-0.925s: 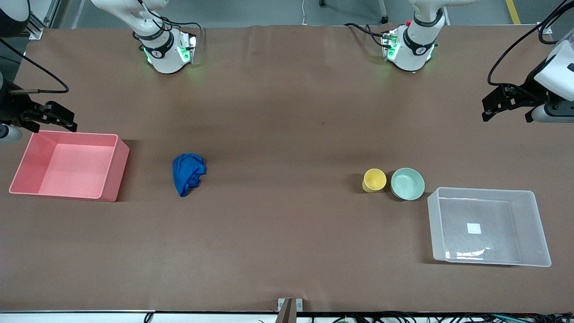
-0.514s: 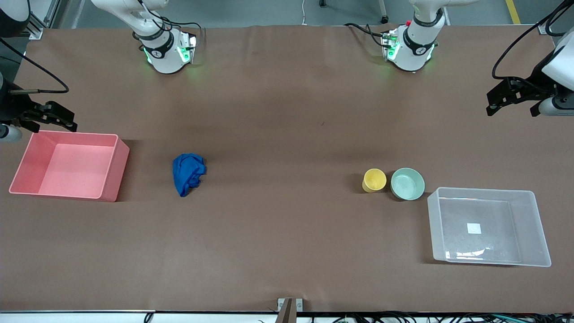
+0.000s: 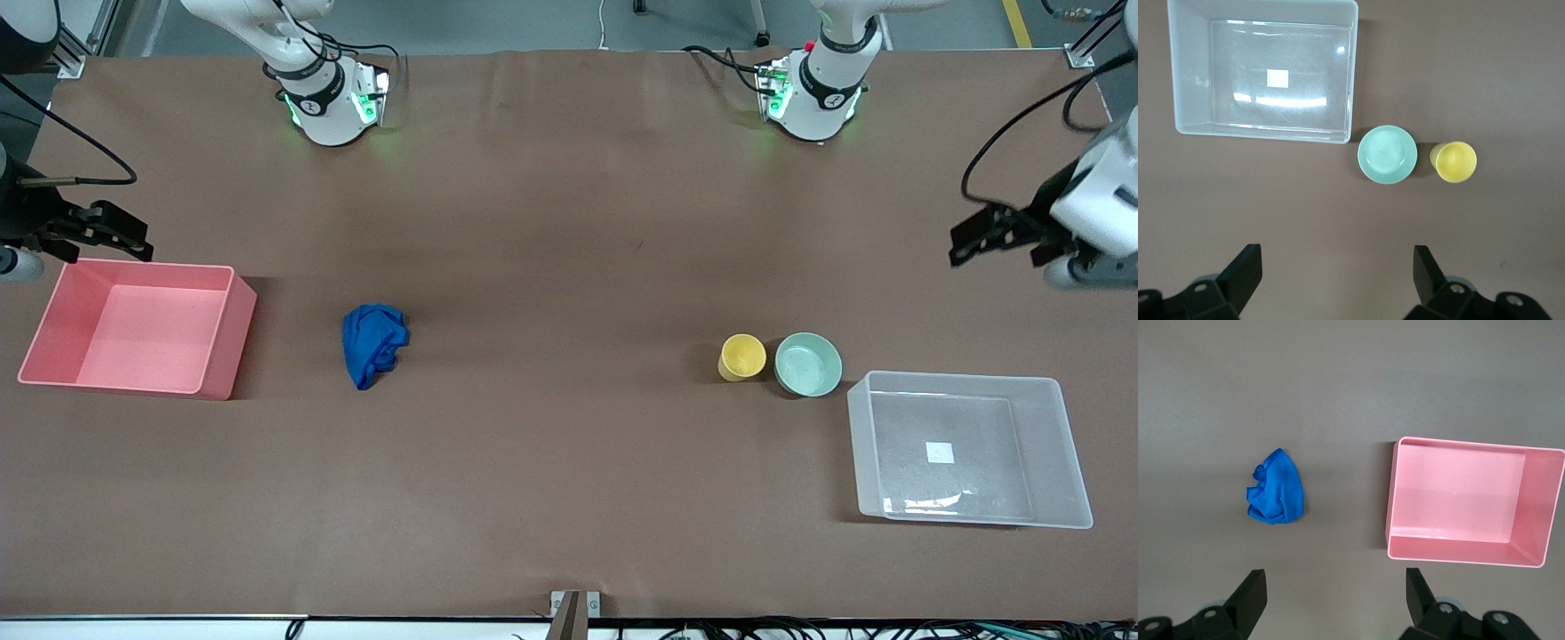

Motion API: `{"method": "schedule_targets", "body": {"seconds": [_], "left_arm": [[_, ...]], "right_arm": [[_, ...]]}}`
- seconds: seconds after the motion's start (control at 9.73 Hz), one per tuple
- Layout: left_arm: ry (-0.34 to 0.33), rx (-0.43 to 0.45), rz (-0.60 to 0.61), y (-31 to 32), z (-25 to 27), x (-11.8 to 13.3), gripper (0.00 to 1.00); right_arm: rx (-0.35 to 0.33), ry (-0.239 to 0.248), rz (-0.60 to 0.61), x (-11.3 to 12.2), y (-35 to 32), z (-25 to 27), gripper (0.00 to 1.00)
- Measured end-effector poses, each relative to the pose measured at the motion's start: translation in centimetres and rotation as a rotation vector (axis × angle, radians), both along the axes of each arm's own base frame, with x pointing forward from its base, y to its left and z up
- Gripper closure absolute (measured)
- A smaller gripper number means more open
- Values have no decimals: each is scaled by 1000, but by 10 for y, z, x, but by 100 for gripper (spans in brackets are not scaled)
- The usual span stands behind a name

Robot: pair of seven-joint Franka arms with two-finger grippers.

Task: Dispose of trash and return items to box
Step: 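Grasp the blue cloth with the right gripper while the left gripper grasps the bowl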

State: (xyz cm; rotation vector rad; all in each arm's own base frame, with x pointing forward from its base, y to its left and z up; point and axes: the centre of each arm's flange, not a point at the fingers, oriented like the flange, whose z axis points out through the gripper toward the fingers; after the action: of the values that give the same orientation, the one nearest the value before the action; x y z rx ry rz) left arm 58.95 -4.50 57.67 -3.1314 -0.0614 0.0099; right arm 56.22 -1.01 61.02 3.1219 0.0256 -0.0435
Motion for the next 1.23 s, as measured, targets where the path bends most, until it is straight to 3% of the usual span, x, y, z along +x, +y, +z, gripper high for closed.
{"method": "schedule_targets", "body": {"seconds": [0.21, 0.51, 0.93, 1.23], "left_arm": [[-24, -5, 86, 4, -69, 9, 0], [-64, -16, 246, 2, -166, -8, 0], [-135, -40, 276, 4, -275, -57, 2], [-171, -69, 336, 9, -336, -61, 11]], "right_arm": [[0, -18, 6, 12, 3, -19, 7], [1, -42, 35, 33, 18, -109, 8], [-2, 54, 95, 49, 55, -216, 9], [-8, 113, 161, 55, 99, -291, 11]]}}
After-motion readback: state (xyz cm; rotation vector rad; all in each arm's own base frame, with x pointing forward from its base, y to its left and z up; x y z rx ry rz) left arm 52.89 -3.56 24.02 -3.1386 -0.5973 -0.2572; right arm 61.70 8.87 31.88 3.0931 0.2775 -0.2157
